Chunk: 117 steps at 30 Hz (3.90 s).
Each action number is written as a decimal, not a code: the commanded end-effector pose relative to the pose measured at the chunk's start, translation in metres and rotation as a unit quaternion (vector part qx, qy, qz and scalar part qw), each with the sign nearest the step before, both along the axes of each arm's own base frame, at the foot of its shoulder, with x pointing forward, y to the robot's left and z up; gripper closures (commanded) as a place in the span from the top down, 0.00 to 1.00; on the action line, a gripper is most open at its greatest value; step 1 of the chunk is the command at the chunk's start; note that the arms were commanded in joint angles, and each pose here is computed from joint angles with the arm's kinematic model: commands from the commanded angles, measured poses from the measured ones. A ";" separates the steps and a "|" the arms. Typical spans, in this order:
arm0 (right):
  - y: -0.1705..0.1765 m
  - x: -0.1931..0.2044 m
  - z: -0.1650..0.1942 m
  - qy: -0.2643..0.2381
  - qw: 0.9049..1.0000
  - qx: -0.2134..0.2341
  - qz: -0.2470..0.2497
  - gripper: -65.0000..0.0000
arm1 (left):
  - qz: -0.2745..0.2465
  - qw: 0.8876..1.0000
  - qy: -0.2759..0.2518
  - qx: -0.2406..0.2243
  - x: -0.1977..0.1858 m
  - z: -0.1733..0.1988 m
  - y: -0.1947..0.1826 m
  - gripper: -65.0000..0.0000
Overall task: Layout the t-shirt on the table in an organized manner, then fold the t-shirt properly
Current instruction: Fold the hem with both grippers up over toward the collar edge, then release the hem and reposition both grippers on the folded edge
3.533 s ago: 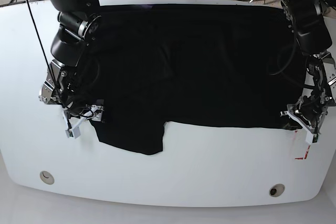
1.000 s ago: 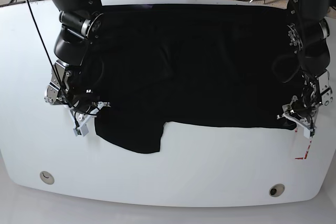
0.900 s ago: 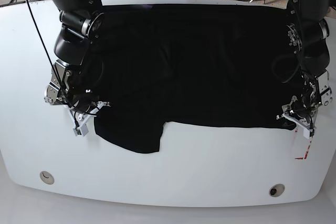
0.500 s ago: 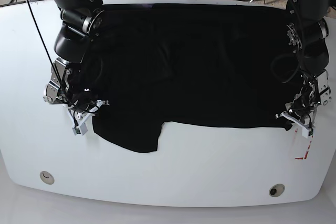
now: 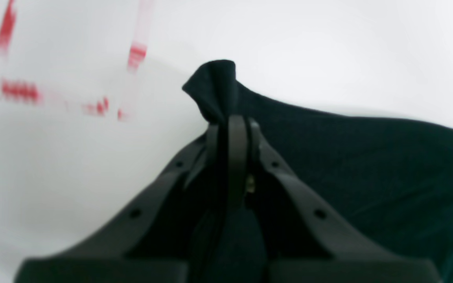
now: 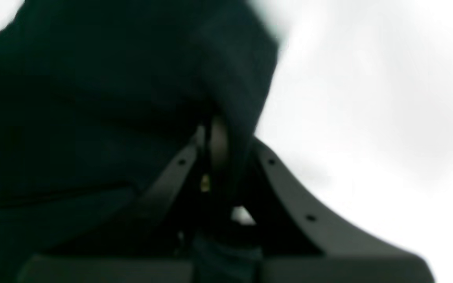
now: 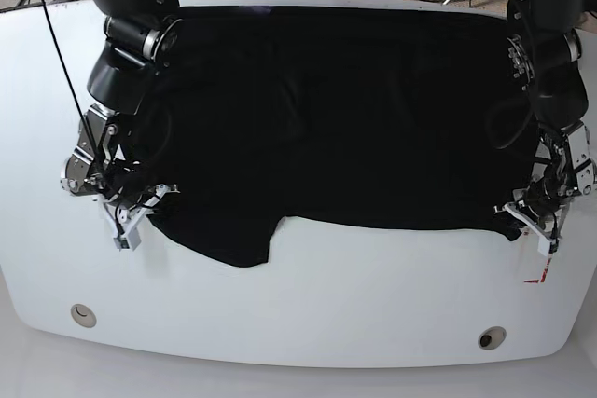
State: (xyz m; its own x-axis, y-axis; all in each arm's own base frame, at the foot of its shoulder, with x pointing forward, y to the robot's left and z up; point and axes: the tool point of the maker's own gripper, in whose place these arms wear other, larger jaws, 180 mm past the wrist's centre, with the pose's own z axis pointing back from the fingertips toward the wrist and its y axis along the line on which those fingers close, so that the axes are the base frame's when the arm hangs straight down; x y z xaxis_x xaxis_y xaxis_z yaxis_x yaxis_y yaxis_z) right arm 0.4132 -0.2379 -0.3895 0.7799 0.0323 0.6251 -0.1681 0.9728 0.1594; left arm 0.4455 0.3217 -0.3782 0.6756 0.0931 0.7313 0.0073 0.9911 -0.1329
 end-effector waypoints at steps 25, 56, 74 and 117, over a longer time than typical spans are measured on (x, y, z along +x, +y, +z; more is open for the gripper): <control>-0.055 -0.057 0.086 -0.004 0.982 -0.190 -0.020 0.00 | -0.104 0.975 0.048 0.190 -0.077 0.059 0.009 0.00; -0.030 -0.194 0.015 0.106 0.976 -0.189 0.030 0.01 | -0.156 0.951 0.154 0.218 -0.157 -0.004 0.004 0.03; -0.052 -0.208 0.028 0.100 0.970 -0.220 0.020 0.84 | -0.155 0.941 0.167 0.252 -0.165 0.011 0.018 0.42; -0.061 -0.195 0.058 0.069 0.977 -0.203 -0.022 0.92 | -0.174 0.930 0.114 0.304 -0.162 0.050 0.002 0.41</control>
State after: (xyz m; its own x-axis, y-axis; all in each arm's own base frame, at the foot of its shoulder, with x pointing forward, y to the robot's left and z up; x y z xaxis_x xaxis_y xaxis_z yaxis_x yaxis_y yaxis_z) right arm 0.2207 -0.2800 -0.3430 0.8611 0.2121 0.4622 -0.1526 0.9748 -0.1630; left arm 0.2768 0.3183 -0.3414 0.7498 -0.5330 0.3920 0.3937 0.8356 0.3831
